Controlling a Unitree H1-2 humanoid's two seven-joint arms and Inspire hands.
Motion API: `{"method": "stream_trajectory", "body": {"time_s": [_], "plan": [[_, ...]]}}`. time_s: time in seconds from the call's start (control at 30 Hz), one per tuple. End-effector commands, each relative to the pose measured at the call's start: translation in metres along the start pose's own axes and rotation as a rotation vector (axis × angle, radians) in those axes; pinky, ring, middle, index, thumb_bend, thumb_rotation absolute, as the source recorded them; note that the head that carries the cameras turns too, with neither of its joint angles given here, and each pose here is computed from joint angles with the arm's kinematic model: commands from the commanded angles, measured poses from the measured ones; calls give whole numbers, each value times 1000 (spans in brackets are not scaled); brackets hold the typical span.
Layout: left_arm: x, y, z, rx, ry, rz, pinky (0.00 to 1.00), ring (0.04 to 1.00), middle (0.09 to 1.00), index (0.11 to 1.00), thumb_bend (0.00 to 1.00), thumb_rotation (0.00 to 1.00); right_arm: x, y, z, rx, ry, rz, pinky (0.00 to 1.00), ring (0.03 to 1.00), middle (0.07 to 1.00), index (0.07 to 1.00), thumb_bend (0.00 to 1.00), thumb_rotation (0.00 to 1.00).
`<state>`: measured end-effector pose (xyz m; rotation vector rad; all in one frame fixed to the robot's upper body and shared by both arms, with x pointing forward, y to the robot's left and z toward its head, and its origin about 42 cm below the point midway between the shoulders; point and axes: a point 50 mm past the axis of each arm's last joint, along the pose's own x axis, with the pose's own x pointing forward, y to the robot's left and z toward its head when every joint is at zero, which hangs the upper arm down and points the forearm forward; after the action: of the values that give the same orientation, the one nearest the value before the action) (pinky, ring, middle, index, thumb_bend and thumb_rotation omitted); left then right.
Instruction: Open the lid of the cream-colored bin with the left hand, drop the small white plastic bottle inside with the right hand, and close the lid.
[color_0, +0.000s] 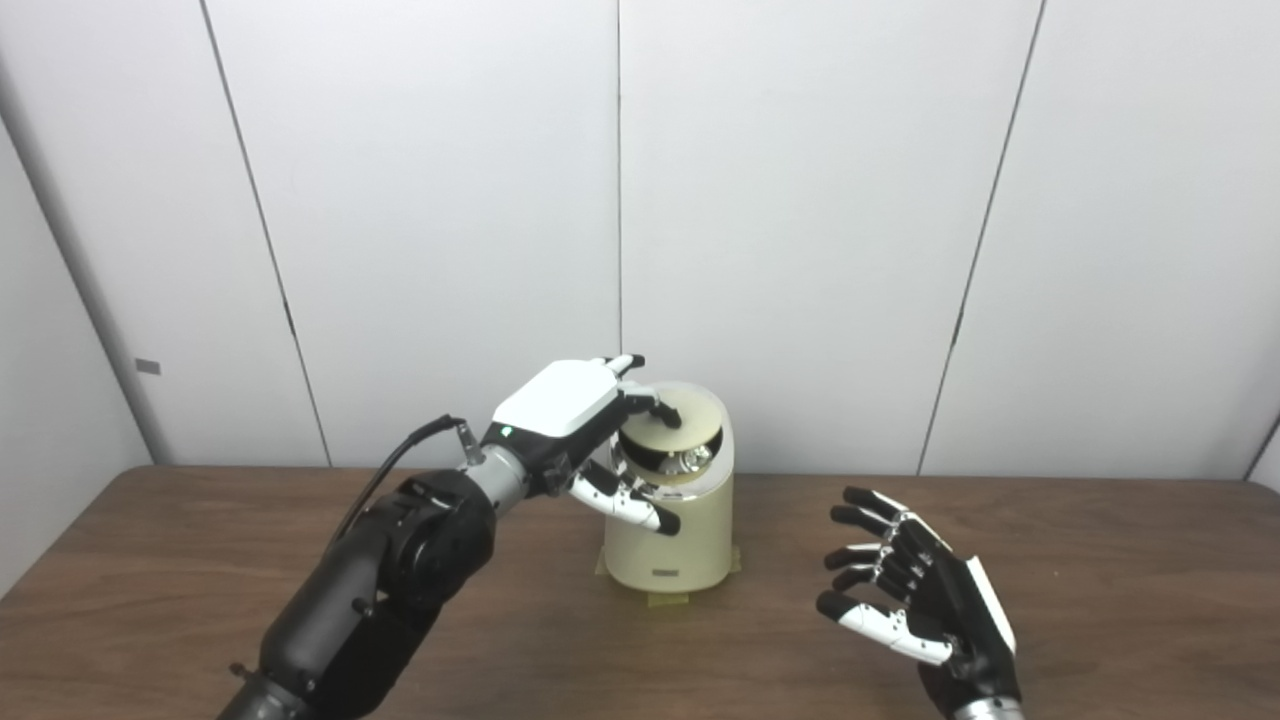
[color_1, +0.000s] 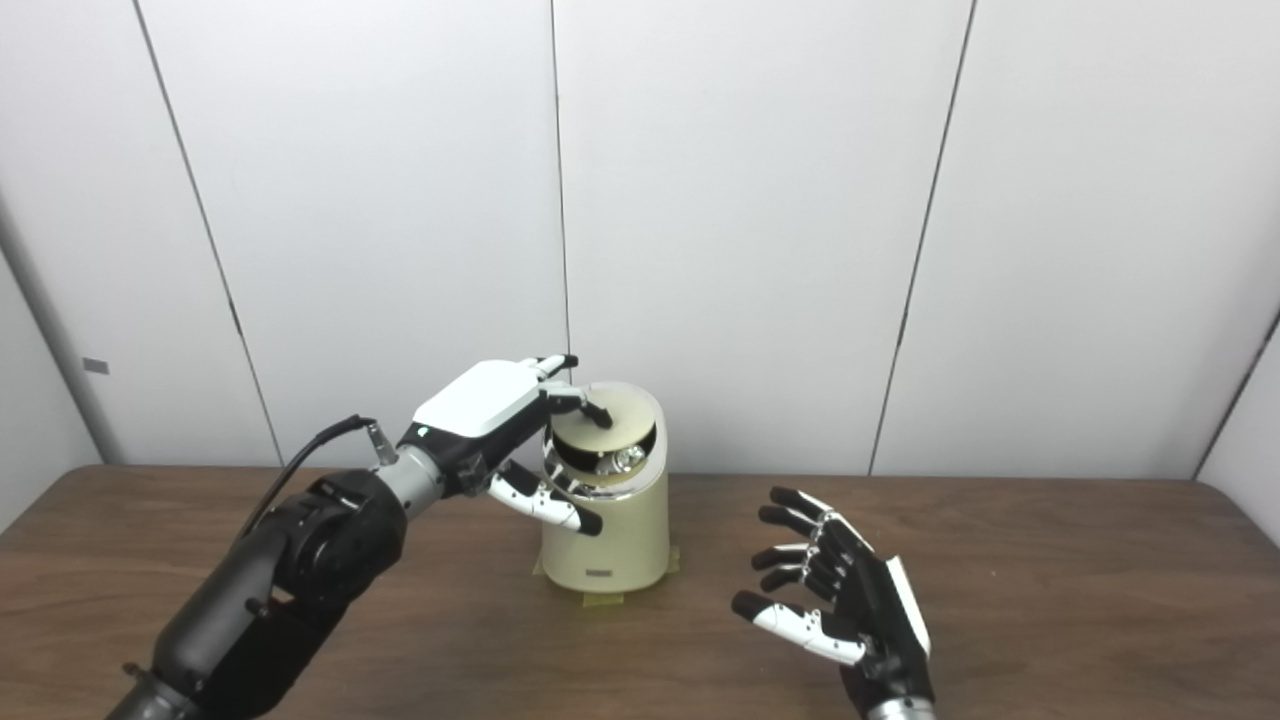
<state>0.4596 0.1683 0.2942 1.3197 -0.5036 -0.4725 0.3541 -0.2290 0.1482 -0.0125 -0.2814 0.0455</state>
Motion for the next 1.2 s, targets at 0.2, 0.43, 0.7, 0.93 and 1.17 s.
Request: {"method": "stream_trajectory", "body": {"time_s": [0.2, 0.43, 0.7, 0.93, 1.17], "plan": [[-3, 23, 12, 82, -36, 3, 1000, 993, 791, 768, 985, 510, 12, 2, 19, 8, -80, 7, 451, 554, 738, 756, 806, 235], [-4, 8, 19, 100, -51, -50, 1000, 976, 789, 765, 992, 517, 13, 3, 20, 12, -79, 6, 446, 554, 739, 760, 797, 229], [1, -19, 23, 146, -6, -176, 1000, 1000, 879, 861, 982, 506, 13, 3, 22, 7, -84, 11, 445, 550, 739, 759, 793, 245], [1, -34, 23, 147, 27, -246, 1000, 1000, 934, 907, 985, 479, 11, 3, 22, 11, -84, 10, 446, 554, 741, 761, 772, 225], [1, -40, 15, 80, 53, -285, 1000, 1000, 918, 916, 993, 489, 12, 1, 22, 13, -84, 8, 449, 555, 742, 762, 768, 233]]}}
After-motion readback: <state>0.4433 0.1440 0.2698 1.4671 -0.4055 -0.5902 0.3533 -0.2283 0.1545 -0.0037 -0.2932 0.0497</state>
